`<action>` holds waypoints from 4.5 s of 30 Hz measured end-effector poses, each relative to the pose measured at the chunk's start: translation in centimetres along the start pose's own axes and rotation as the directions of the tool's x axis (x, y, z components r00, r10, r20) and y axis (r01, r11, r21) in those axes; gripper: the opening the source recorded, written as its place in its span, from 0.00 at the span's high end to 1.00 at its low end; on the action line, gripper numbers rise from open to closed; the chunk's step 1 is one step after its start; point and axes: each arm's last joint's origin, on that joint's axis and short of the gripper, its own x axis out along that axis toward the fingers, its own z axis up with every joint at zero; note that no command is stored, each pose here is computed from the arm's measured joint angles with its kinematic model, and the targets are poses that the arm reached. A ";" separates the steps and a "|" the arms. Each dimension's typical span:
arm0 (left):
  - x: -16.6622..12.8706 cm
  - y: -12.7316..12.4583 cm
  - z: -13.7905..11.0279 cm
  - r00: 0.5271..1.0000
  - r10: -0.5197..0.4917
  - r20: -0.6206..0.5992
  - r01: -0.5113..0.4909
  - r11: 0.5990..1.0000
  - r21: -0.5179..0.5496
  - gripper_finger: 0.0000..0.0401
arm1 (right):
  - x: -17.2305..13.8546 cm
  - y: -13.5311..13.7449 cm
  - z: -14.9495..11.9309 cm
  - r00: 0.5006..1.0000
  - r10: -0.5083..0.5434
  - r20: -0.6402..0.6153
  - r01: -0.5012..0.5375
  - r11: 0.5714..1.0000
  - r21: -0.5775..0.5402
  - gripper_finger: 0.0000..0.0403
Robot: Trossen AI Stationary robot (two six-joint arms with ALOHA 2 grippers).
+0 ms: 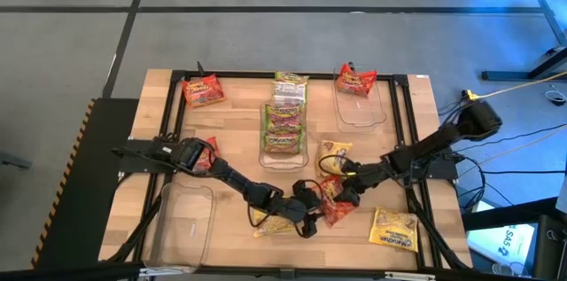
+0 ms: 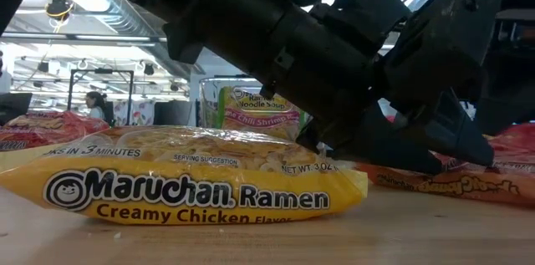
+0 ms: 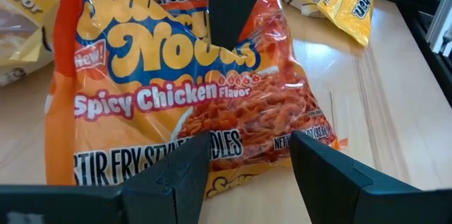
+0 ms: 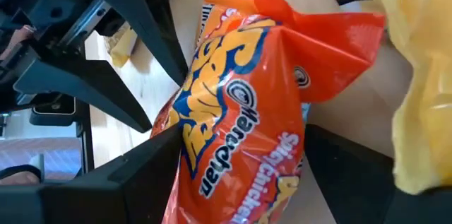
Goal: Sort Maruchan noodles
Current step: Put the bottom orange noodle pack into the top right transparent bin
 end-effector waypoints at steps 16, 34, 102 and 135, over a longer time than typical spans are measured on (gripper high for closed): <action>0.0 0.0 0.1 1.000 0.012 0.018 -0.012 1.000 0.006 0.53 | 1.6 1.0 0.6 1.000 0.009 0.004 -0.009 0.995 -0.099 0.30; -4.2 -2.7 2.4 0.997 -0.019 -0.070 0.026 0.994 0.107 0.53 | 1.0 2.0 0.6 0.994 0.107 -0.030 -0.111 0.962 -0.249 0.66; -4.8 -4.0 2.8 0.985 -0.164 -0.060 0.174 0.957 0.234 0.53 | -14.8 -12.1 24.3 0.574 -0.811 -0.112 0.491 0.450 -0.746 0.66; -4.8 -3.9 2.8 0.984 -0.169 -0.064 0.180 0.956 0.233 0.53 | -15.5 -12.1 26.2 0.414 -0.910 -0.006 0.610 0.282 -0.741 0.37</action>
